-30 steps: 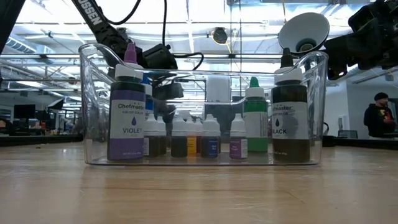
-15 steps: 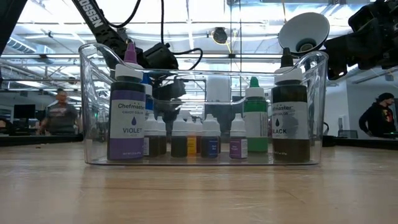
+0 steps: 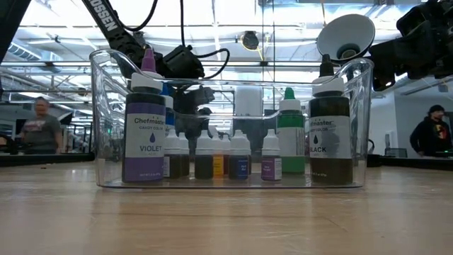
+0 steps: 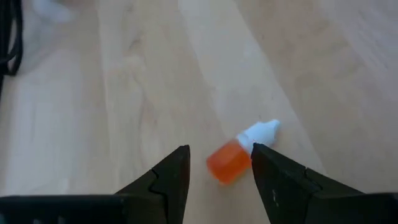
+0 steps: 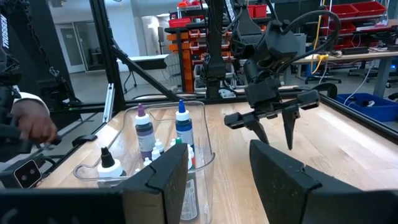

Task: Pick & Place food coloring
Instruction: Put the small orange food coloring bottle into the bin

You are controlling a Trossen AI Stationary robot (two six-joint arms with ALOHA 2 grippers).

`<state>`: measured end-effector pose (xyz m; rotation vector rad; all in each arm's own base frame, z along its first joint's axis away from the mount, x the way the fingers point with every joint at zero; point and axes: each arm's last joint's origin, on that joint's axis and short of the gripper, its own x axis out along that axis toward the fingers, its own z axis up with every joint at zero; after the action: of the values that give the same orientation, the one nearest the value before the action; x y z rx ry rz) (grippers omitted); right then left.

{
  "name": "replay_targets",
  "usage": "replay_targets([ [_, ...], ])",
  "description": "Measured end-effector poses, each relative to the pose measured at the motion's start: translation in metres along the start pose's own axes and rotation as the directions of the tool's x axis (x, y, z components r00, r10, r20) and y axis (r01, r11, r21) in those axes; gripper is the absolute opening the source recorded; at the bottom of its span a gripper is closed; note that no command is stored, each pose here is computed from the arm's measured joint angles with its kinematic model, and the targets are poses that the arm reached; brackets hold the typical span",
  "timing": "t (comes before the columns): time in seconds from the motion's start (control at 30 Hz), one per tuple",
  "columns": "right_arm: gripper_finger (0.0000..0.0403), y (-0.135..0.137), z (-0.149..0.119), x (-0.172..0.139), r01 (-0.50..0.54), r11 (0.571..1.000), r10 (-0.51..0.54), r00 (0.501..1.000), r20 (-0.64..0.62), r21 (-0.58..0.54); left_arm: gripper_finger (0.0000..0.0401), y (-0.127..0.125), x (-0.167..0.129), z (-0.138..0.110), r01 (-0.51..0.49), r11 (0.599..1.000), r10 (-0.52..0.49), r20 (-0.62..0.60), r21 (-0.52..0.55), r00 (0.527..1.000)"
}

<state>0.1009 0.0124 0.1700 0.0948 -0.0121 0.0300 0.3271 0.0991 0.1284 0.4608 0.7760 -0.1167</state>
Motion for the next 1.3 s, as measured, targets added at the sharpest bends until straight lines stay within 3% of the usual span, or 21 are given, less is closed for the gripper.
replay_targets([
  [0.23,0.0161,0.000,0.000,0.000,0.000,1.000,0.000,1.000,0.000,0.000,0.0175,-0.003,0.000,-0.001,0.057,0.998,-0.057,0.018,0.004,0.998],
  [0.97,0.0160,0.000,0.000,0.000,0.000,1.000,0.000,1.000,0.001,0.000,0.0175,0.002,0.012,-0.015,0.092,0.994,-0.094,0.029,0.065,0.995],
  [1.3,0.0160,0.000,0.000,0.000,0.000,1.000,0.000,1.000,0.002,0.000,0.0175,0.001,0.016,-0.017,0.101,0.994,-0.100,0.026,-0.042,0.995],
])
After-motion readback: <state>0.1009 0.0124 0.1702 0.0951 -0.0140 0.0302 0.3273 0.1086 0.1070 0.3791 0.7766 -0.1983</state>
